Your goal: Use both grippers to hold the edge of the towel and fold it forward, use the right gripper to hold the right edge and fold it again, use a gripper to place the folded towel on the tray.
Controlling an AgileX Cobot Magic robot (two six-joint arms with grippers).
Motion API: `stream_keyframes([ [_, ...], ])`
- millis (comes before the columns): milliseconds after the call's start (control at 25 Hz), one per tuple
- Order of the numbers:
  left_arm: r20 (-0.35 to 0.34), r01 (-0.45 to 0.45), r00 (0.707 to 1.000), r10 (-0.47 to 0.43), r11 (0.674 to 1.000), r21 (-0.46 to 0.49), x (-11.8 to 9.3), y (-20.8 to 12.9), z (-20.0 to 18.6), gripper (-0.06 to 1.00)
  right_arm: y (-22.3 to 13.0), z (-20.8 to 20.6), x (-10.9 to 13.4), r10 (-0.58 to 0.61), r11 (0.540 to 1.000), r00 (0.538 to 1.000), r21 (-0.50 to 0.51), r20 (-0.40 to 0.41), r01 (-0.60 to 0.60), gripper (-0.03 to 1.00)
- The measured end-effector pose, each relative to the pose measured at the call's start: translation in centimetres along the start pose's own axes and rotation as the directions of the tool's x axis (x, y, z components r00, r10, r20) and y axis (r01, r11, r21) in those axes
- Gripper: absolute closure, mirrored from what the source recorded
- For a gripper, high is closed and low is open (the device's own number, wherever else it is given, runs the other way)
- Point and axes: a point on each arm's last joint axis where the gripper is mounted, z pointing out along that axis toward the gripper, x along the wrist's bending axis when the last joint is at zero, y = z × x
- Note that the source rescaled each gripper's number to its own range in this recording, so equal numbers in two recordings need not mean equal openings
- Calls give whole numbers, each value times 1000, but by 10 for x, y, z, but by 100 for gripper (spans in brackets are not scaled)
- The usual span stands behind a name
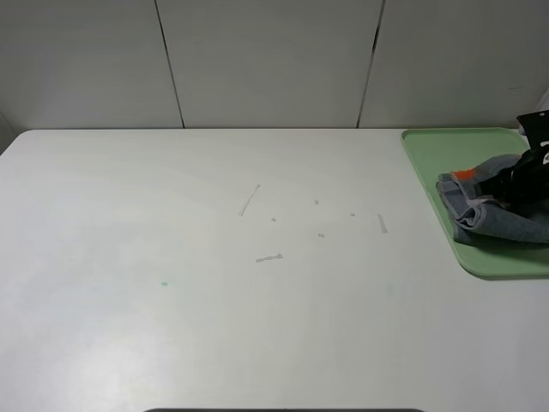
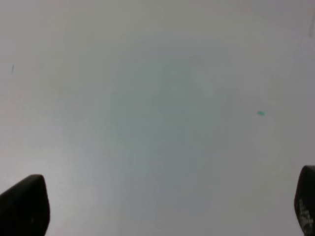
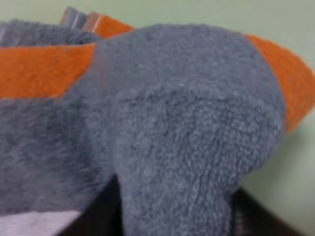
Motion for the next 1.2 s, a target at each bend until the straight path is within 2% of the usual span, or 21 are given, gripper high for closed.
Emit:
stream_keyframes([
  [80,0,0,1000,0,1000,0,0,0,0,-6,3,0,0,8,999,1000,-34,-3,-9,16],
  [120,0,0,1000,0,1000,0,0,0,0,-6,4,0,0,18,999,1000,-49,-5,-18,8],
  [240,0,0,1000,0,1000,0,0,0,0,-6,6,0,0,34,997,999,-64,-7,-34,-1],
  [560,0,0,1000,0,1000,0,0,0,0,-6,9,-3,0,36,995,999,-88,-7,-36,-3],
  [880,0,0,1000,0,1000,0,0,0,0,-6,24,-27,-5,36,988,999,-149,17,-33,-3],
  [1200,0,0,1000,0,1000,0,0,0,0,-6,29,-72,-8,151,969,988,-204,29,-142,-3],
])
